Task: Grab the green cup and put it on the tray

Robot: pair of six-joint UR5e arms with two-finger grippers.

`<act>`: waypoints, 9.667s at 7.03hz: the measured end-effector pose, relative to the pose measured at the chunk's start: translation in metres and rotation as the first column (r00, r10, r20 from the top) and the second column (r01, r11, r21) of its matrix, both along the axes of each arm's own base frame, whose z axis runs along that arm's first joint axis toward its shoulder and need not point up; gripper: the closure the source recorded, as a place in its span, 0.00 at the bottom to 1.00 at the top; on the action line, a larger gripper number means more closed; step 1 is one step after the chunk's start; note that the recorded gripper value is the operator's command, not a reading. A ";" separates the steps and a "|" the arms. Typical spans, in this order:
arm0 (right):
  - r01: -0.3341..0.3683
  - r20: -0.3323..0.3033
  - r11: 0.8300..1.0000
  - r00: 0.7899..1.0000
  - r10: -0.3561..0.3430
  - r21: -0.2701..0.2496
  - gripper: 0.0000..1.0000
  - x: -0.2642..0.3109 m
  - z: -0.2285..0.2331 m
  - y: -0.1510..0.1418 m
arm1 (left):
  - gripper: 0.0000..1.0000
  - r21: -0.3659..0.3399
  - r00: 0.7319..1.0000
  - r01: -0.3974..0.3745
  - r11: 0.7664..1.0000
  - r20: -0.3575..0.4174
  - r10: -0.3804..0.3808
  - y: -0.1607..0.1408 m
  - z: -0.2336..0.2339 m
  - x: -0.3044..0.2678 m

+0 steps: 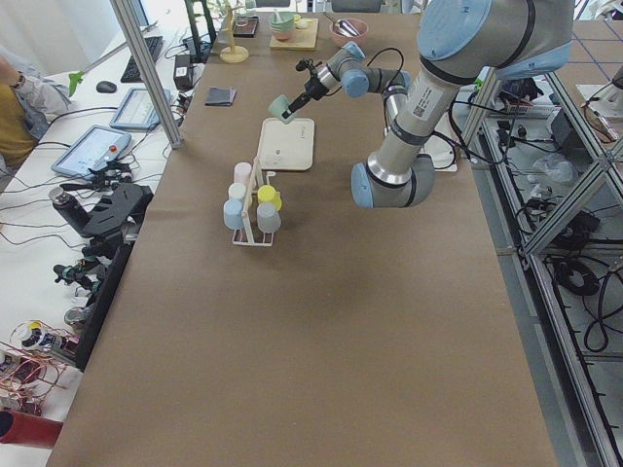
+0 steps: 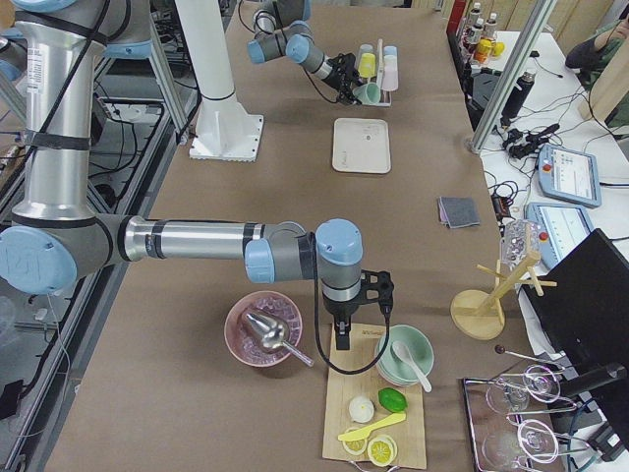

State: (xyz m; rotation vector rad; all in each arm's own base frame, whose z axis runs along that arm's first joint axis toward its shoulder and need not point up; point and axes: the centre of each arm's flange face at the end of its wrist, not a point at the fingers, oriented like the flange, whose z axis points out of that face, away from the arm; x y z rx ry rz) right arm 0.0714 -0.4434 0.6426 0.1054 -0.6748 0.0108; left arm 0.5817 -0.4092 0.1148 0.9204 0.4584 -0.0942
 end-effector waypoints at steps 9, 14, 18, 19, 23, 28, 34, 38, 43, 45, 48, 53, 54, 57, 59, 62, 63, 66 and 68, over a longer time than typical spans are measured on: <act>0.003 0.127 0.996 0.992 0.008 -0.085 0.00 0.001 -0.001 0.017 | 0.76 0.007 0.927 0.161 0.987 -0.345 -0.149 -0.011 0.058 0.091; 0.010 0.129 0.994 0.992 0.005 -0.113 0.00 0.001 0.015 0.035 | 0.77 0.062 0.923 0.205 0.977 -0.345 -0.171 -0.019 0.088 0.109; 0.007 0.126 0.993 0.992 0.009 -0.120 0.00 0.001 0.018 0.035 | 0.77 0.062 0.922 0.195 0.979 -0.352 -0.162 -0.012 0.093 0.123; 0.008 0.126 0.992 0.992 0.008 -0.122 0.00 0.001 0.019 0.036 | 0.77 0.062 0.919 0.196 0.979 -0.359 -0.161 -0.012 0.096 0.124; 0.003 0.118 0.992 0.993 0.012 -0.124 0.00 0.002 0.019 0.033 | 0.74 0.062 0.912 0.185 0.981 -0.384 -0.148 -0.004 0.099 0.130; 0.001 0.118 0.994 0.993 0.012 -0.111 0.00 0.002 0.012 0.024 | 0.26 0.061 0.915 0.159 0.985 -0.385 -0.124 0.015 0.107 0.137; 0.000 0.108 0.994 0.994 0.012 -0.107 0.00 0.003 0.011 0.022 | 0.01 0.090 0.892 0.195 0.977 -0.430 -0.139 0.024 0.112 0.106; 0.000 0.107 0.995 0.994 0.011 -0.103 0.00 0.003 0.009 0.020 | 0.01 0.132 0.886 0.181 0.975 -0.451 -0.103 0.032 0.080 0.076; 0.000 0.106 0.995 0.994 0.011 -0.102 0.00 0.003 0.010 0.019 | 0.01 0.188 0.929 -0.070 0.980 -0.344 0.133 -0.051 0.033 -0.014; 0.002 0.093 0.993 0.996 0.008 -0.115 0.00 0.004 0.019 0.020 | 0.01 0.139 0.939 -0.217 0.966 -0.242 0.246 -0.112 0.033 -0.073; -0.002 0.069 0.994 0.998 0.010 -0.112 0.00 0.006 0.019 0.020 | 0.01 -0.121 0.924 -0.383 0.916 -0.064 0.378 -0.189 0.092 -0.200; -0.013 0.066 0.991 0.998 0.022 -0.136 0.00 0.010 0.029 0.028 | 0.02 -0.453 0.870 -0.492 0.744 -0.283 0.403 -0.227 0.314 -0.441; -0.017 0.068 0.990 0.997 0.026 -0.138 0.00 0.012 0.030 0.029 | 0.02 -0.500 0.859 -0.507 0.702 -0.354 0.369 -0.207 0.367 -0.478; -0.020 0.072 0.991 0.997 0.030 -0.135 0.00 0.013 0.029 0.030 | 0.02 -0.592 0.869 -0.482 0.646 -0.420 0.262 -0.147 0.472 -0.561; -0.022 0.067 0.993 0.997 0.030 -0.112 0.00 0.013 0.017 0.017 | 0.02 -0.611 0.871 -0.483 0.627 -0.413 0.267 -0.101 0.526 -0.602; -0.084 0.056 0.987 0.994 0.092 -0.141 0.00 -0.010 -0.019 -0.025 | 0.02 -0.617 0.872 -0.480 0.623 -0.413 0.263 -0.072 0.551 -0.624; -0.093 0.035 0.981 0.994 0.100 -0.169 0.00 -0.032 -0.023 -0.035 | 0.02 -0.613 0.872 -0.479 0.629 -0.412 0.263 -0.071 0.549 -0.626; -0.107 0.029 0.972 0.993 0.116 -0.208 0.00 -0.052 -0.025 -0.037 | 0.02 -0.615 0.872 -0.476 0.629 -0.425 0.244 -0.048 0.556 -0.634; -0.106 0.032 0.972 0.993 0.115 -0.208 0.00 -0.053 -0.025 -0.036 | 0.02 -0.619 0.868 -0.475 0.626 -0.447 0.218 -0.030 0.561 -0.641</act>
